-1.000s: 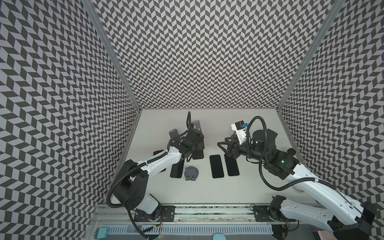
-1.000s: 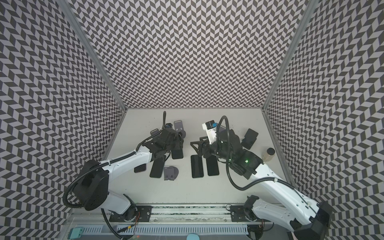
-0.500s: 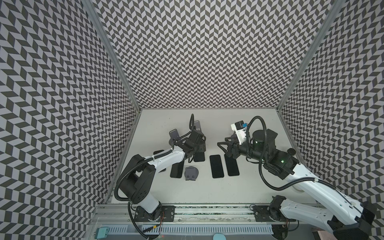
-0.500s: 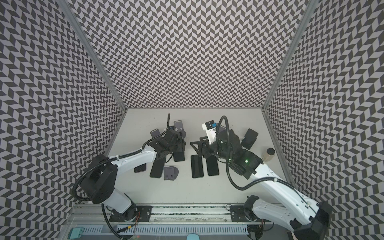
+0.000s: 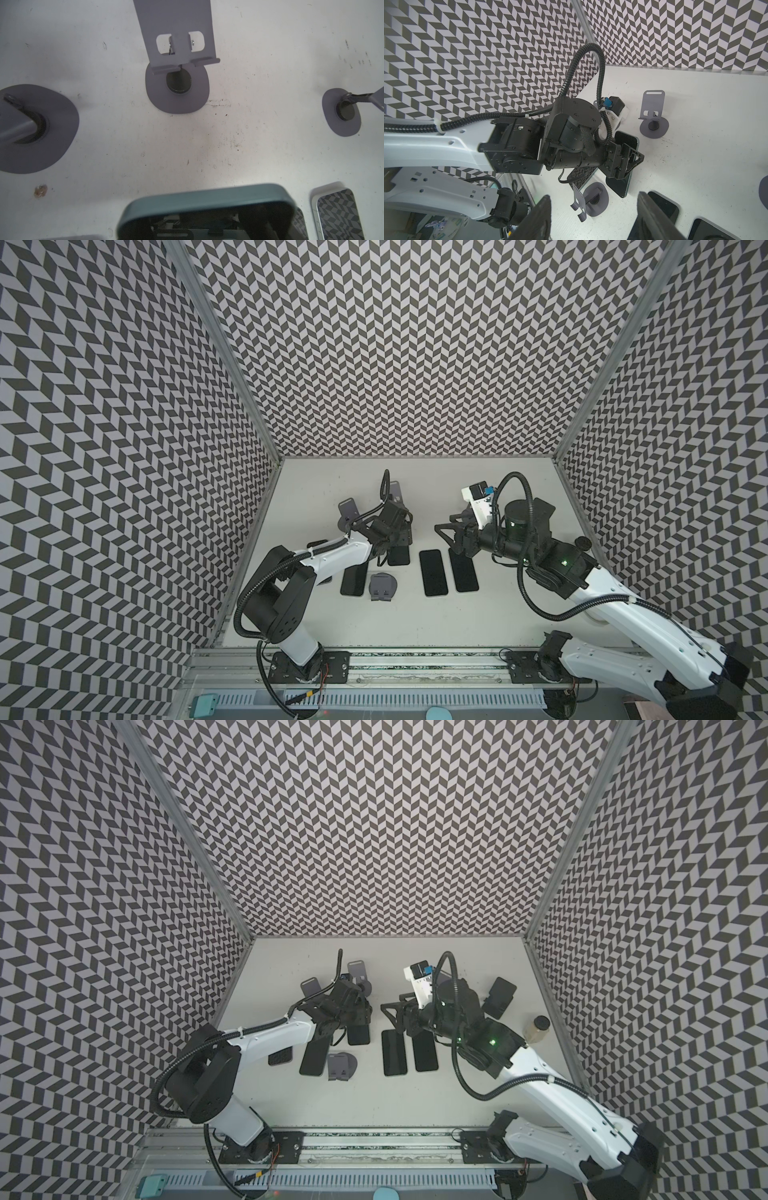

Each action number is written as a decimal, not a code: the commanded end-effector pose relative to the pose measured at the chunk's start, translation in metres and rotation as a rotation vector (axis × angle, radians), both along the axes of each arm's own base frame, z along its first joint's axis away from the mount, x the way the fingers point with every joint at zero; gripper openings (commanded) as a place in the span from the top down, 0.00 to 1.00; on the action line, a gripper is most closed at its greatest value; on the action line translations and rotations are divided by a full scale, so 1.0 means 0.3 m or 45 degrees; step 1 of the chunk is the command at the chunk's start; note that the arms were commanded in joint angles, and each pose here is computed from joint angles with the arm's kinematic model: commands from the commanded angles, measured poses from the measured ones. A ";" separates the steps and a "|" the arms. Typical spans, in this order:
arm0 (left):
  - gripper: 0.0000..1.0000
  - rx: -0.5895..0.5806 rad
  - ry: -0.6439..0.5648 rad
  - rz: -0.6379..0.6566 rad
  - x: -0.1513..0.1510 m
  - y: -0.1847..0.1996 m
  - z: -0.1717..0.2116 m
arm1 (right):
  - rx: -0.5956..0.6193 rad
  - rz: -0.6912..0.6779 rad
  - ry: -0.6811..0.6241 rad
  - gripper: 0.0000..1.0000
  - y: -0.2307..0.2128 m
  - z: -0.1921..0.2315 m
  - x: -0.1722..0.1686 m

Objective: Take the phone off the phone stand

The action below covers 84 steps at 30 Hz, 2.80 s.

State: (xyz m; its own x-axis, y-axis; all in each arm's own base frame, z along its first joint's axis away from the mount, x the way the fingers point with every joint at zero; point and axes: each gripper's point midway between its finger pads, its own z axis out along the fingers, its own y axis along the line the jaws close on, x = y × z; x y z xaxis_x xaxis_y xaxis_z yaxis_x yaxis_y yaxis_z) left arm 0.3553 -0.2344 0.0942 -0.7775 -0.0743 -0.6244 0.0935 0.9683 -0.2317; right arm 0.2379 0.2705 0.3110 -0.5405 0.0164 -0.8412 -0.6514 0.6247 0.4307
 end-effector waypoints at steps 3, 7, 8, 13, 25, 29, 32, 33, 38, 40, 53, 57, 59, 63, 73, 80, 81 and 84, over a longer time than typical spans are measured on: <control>0.37 -0.045 -0.038 -0.012 0.025 -0.036 0.037 | 0.018 0.018 -0.032 0.37 0.017 0.023 0.004; 0.37 -0.041 -0.022 -0.016 0.025 -0.041 0.030 | 0.014 0.026 -0.026 0.37 0.021 0.021 0.002; 0.37 -0.039 -0.024 -0.015 0.026 -0.041 0.030 | 0.012 0.026 -0.027 0.37 0.020 0.020 0.003; 0.37 -0.035 -0.019 -0.022 0.026 -0.047 0.028 | 0.017 0.018 -0.038 0.37 0.016 0.031 0.004; 0.37 -0.020 0.018 -0.035 0.015 -0.065 -0.004 | 0.017 0.021 -0.036 0.37 0.011 0.022 -0.003; 0.37 -0.016 0.027 -0.038 0.012 -0.071 -0.012 | 0.018 0.024 -0.034 0.36 0.012 0.018 -0.005; 0.37 -0.003 0.048 -0.037 0.008 -0.071 -0.031 | 0.017 0.025 -0.035 0.37 0.012 0.019 -0.005; 0.37 -0.002 0.053 -0.037 0.006 -0.073 -0.034 | 0.019 0.024 -0.035 0.36 0.011 0.020 -0.006; 0.37 0.006 0.064 -0.040 0.003 -0.075 -0.042 | 0.021 0.024 -0.035 0.37 0.009 0.019 -0.008; 0.37 0.006 0.068 -0.043 0.003 -0.079 -0.045 | 0.020 0.025 -0.034 0.36 0.009 0.015 -0.008; 0.37 0.018 0.103 -0.052 -0.001 -0.089 -0.072 | 0.019 0.019 -0.034 0.37 0.007 0.018 -0.006; 0.37 0.021 0.106 -0.057 -0.002 -0.090 -0.075 | 0.017 0.020 -0.031 0.37 0.007 0.015 -0.008; 0.37 0.025 0.113 -0.059 -0.003 -0.090 -0.080 | 0.017 0.021 -0.029 0.37 0.008 0.015 -0.008; 0.36 0.025 0.127 -0.066 -0.007 -0.094 -0.090 | 0.007 0.028 -0.013 0.37 0.011 0.003 -0.009; 0.36 0.028 0.147 -0.072 -0.014 -0.094 -0.106 | -0.041 0.047 0.048 0.37 0.018 -0.052 -0.015; 0.36 0.037 0.157 -0.083 -0.015 -0.098 -0.117 | -0.126 0.042 0.136 0.37 0.023 -0.118 -0.006; 0.36 0.044 0.162 -0.085 -0.016 -0.096 -0.123 | -0.130 0.043 0.139 0.37 0.023 -0.123 -0.005; 0.36 0.057 0.172 -0.087 -0.018 -0.093 -0.137 | -0.155 0.040 0.162 0.37 0.024 -0.148 -0.002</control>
